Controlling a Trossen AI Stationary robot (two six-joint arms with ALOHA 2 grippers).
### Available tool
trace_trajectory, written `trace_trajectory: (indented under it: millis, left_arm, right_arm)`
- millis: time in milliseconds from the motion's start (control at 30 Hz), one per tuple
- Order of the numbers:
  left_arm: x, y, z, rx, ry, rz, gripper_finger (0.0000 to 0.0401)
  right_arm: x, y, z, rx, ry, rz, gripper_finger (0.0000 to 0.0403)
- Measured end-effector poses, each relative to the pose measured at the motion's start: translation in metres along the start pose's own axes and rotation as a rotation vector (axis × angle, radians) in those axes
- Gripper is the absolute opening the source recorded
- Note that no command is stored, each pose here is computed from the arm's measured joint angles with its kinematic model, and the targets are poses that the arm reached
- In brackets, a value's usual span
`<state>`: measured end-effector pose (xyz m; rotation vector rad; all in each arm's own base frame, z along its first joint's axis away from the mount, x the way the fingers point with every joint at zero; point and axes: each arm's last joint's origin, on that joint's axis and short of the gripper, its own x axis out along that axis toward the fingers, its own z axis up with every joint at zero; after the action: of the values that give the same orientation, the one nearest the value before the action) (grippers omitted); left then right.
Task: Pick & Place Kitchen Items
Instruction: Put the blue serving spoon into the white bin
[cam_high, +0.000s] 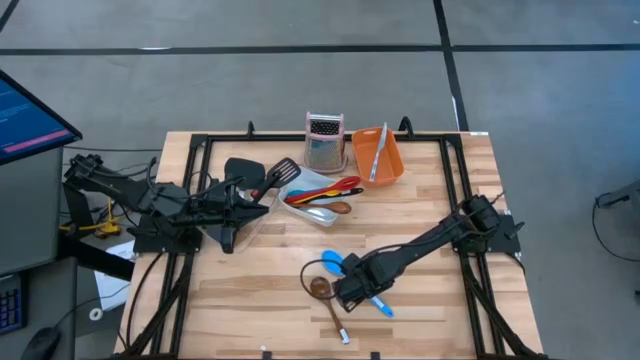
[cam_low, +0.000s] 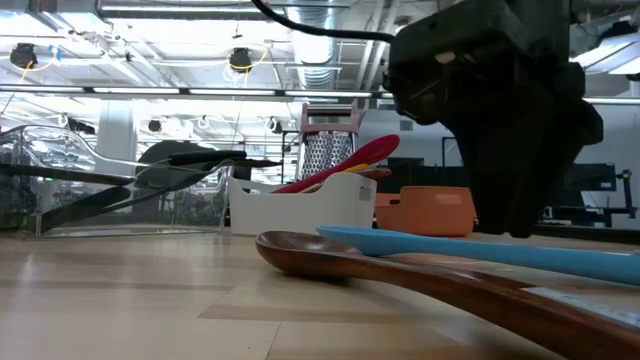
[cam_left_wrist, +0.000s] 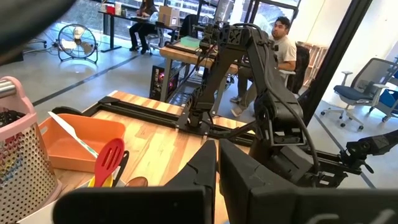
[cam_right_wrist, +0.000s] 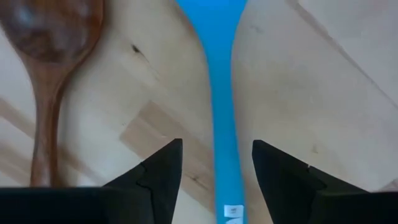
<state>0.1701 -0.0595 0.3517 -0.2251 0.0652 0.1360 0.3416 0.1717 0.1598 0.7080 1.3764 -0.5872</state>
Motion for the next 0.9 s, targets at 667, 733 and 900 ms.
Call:
trace_trajectory:
  millis: [667,733,900]
  left_arm:
    - [0.0,0.0,0.0,0.0,0.0,0.0,0.0003]
    - [0.0,0.0,0.0,0.0,0.001,0.0,0.0003]
    - [0.0,0.0,0.0,0.0,0.001,0.0,0.0003]
  right_arm:
    - [0.024,-0.016,-0.007,0.032,0.049,-0.005,0.0178]
    - [0.024,-0.016,-0.007,0.031,0.05,-0.007,0.0167]
    - [0.025,-0.018,-0.006,0.032,0.047,-0.021,0.0123]
